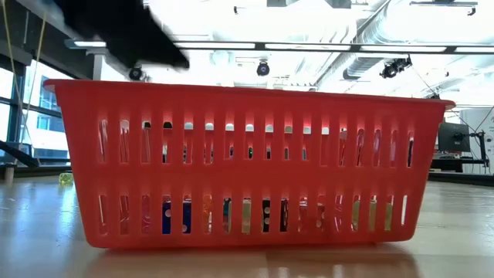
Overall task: Pick & Place Dice
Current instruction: Put the dark blue dice into the red bin
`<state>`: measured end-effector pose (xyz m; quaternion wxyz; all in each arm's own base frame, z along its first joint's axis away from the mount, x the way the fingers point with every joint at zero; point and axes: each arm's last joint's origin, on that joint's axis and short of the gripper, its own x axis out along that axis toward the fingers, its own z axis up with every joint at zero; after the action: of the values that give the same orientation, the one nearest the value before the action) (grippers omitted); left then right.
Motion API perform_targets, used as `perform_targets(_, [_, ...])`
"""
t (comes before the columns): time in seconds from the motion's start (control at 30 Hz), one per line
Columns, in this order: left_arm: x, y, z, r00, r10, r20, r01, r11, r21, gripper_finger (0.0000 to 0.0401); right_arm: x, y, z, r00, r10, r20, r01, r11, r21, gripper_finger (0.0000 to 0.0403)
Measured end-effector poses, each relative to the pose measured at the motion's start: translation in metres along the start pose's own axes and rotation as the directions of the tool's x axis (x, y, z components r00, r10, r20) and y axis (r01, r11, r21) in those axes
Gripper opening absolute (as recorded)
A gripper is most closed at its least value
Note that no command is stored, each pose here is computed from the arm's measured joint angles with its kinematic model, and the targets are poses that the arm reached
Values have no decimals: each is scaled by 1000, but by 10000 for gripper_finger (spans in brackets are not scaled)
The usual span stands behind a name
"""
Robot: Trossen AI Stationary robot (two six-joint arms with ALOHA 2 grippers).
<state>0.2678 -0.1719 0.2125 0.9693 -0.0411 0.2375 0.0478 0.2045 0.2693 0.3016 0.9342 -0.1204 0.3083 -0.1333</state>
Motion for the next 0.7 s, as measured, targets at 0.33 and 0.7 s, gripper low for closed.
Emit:
perform_targets(0.33, [4,-56,15,984,-152,94,149,988,35,46,0,4,3,999,21,25,-22,999,47,36])
perform_targets(0.7, [48,-65,-2,993,-106,46,103,993,62,75,1,13,9,995,89,47,-95,986,135,36])
